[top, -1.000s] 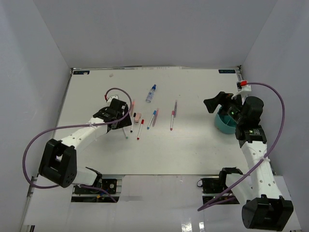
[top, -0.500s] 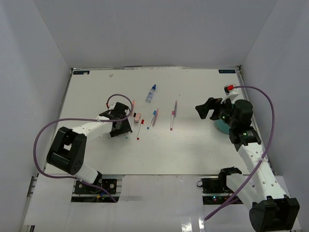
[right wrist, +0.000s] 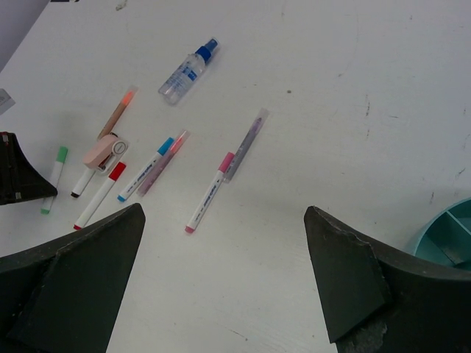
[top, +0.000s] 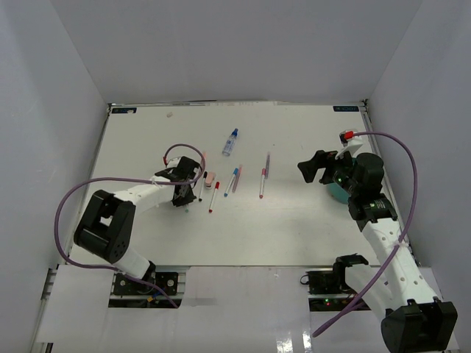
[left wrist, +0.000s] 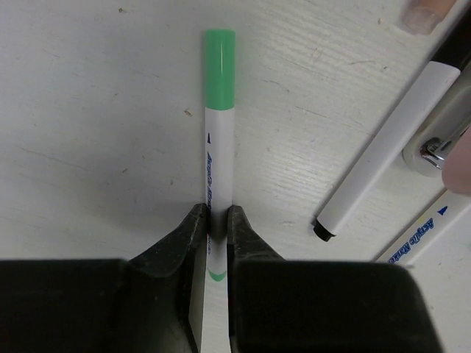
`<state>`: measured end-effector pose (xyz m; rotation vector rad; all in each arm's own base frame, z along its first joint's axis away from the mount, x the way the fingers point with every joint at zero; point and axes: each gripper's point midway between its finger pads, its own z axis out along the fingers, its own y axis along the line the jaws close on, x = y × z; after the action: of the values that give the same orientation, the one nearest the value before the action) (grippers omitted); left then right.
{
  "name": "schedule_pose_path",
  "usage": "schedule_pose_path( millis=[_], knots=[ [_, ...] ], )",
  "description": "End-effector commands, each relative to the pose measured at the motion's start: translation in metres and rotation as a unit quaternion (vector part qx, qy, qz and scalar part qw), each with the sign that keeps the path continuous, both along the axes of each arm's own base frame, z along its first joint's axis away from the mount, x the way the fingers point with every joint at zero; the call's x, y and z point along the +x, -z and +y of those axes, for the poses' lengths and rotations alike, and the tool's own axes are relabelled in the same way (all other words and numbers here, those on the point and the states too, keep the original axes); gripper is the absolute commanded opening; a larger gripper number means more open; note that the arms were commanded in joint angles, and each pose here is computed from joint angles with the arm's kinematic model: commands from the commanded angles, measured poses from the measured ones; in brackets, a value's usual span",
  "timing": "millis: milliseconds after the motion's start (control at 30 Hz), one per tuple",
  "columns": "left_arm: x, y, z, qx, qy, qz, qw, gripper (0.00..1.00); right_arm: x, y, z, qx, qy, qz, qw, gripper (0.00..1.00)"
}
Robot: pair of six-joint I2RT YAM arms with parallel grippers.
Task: Sort the stationery into containers
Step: Pick up the pen from the center of the board.
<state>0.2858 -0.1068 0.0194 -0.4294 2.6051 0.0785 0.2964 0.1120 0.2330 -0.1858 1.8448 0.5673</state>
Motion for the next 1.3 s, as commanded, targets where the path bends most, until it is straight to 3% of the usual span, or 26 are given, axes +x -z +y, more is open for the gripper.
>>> schedule_pose_path(
  millis=[0,33,100,267,367,467,633,800,967,1267],
  knots=[
    [-0.008,0.004,0.000,0.003,0.003,0.012,1.000,0.17,0.002,-0.009,0.002,-0.008,-0.006,-0.028,1.000,0.96],
    [-0.004,-0.005,-0.002,-0.002,0.007,-0.003,1.000,0.09,0.001,-0.009,0.005,-0.007,-0.016,-0.028,0.999,0.96],
    [0.000,-0.019,-0.008,-0.005,0.027,-0.024,0.999,0.06,-0.001,-0.009,0.010,-0.006,-0.029,-0.028,0.999,0.95],
    [0.014,-0.077,-0.056,-0.033,0.150,-0.109,0.982,0.07,-0.010,-0.022,0.035,0.009,-0.102,-0.029,0.994,0.97],
    [0.018,-0.115,-0.089,-0.051,0.246,-0.170,0.953,0.09,-0.015,-0.033,0.054,0.022,-0.140,-0.022,0.990,0.98],
    [0.017,-0.153,-0.123,-0.083,0.338,-0.236,0.908,0.11,-0.017,-0.035,0.079,0.036,-0.183,0.013,0.982,1.00],
    [0.003,-0.180,-0.156,-0.107,0.443,-0.279,0.845,0.15,-0.025,-0.049,0.130,0.066,-0.241,0.035,0.968,0.97],
    [-0.006,-0.200,-0.166,-0.113,0.481,-0.314,0.811,0.16,-0.024,-0.066,0.175,0.083,-0.276,0.033,0.957,0.93],
    [-0.015,-0.218,-0.166,-0.123,0.492,-0.351,0.787,0.17,-0.010,-0.058,0.196,0.094,-0.261,0.056,0.959,0.88],
    [-0.023,-0.215,-0.168,-0.132,0.505,-0.355,0.776,0.18,-0.008,-0.058,0.219,0.119,-0.279,0.066,0.951,0.79]
  ],
)
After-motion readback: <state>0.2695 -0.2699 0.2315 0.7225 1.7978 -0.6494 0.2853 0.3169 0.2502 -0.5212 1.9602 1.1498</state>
